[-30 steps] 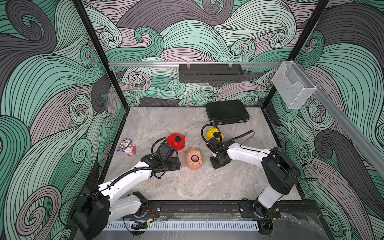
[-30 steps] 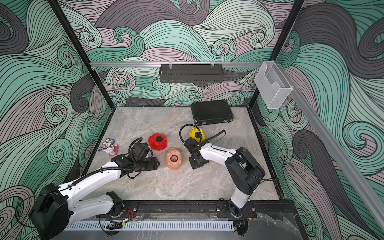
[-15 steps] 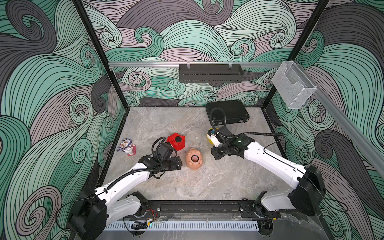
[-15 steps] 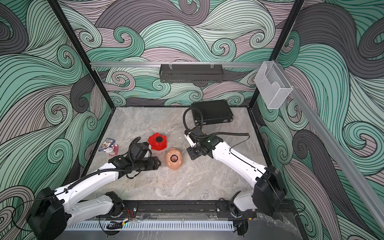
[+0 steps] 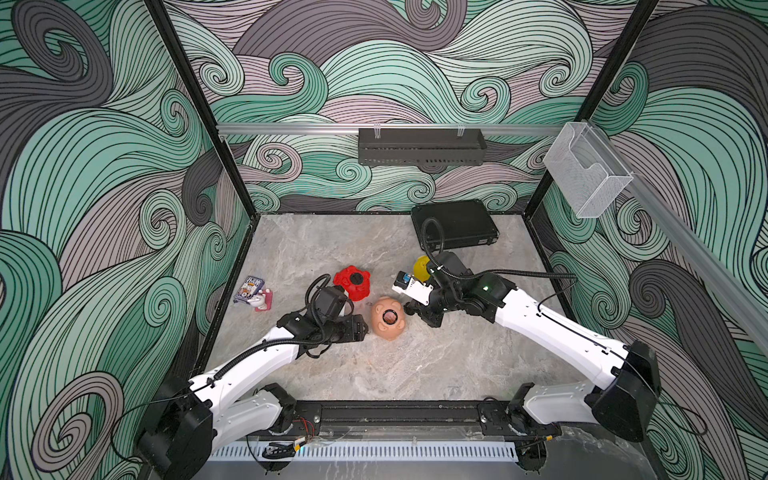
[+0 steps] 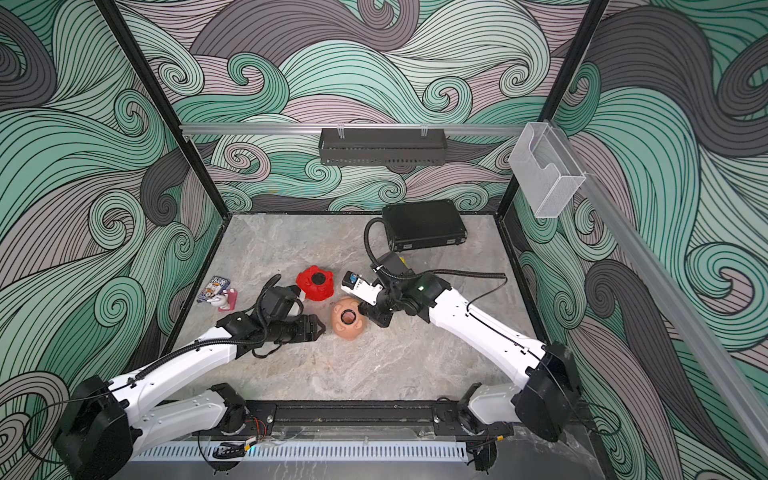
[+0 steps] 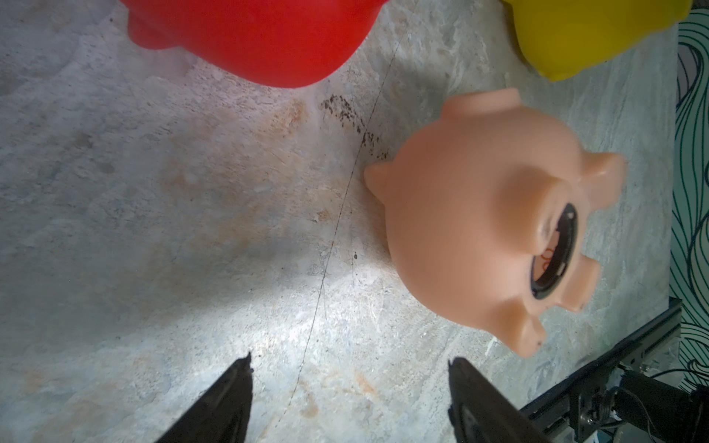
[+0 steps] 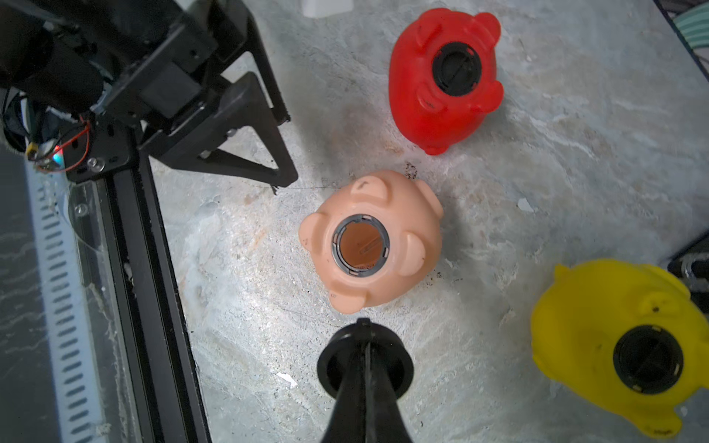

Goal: Close piggy banks
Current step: Pick up the knob at the center of the board, then insert the knob into the piggy bank.

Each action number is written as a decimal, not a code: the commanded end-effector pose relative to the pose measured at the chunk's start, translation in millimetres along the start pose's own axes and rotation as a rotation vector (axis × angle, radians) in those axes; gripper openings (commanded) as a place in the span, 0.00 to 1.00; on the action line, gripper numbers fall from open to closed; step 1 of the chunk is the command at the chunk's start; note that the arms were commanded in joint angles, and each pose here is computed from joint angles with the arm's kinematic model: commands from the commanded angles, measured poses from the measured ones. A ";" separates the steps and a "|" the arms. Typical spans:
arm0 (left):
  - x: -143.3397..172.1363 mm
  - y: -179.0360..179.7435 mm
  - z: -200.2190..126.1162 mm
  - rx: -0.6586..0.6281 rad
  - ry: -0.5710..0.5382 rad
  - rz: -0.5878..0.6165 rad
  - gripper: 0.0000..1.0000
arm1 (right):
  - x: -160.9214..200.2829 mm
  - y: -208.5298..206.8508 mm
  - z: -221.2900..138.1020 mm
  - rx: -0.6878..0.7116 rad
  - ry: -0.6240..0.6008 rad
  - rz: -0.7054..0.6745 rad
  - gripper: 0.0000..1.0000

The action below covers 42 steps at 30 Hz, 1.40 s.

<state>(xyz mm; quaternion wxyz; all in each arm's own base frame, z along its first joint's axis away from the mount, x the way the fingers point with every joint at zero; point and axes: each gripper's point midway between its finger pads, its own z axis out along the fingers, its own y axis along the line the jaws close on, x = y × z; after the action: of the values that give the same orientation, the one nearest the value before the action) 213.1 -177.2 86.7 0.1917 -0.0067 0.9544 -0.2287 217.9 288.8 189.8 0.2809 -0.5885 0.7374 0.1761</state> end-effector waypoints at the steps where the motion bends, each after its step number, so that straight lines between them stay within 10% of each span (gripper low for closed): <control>1: -4.1 -9.1 -2.7 0.051 -0.012 0.010 0.80 | -8.1 13.9 5.0 -0.074 -0.016 -0.177 0.00; 42: 1.7 -12.6 19.8 0.097 0.034 -0.003 0.80 | 6.1 1.5 81.6 -0.205 0.240 -0.437 0.00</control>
<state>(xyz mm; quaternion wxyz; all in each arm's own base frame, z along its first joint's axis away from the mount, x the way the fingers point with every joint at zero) 215.8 -196.6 76.7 0.1753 0.0057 0.9464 -0.2713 228.1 328.1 113.0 0.1531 -0.7763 0.5998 0.1188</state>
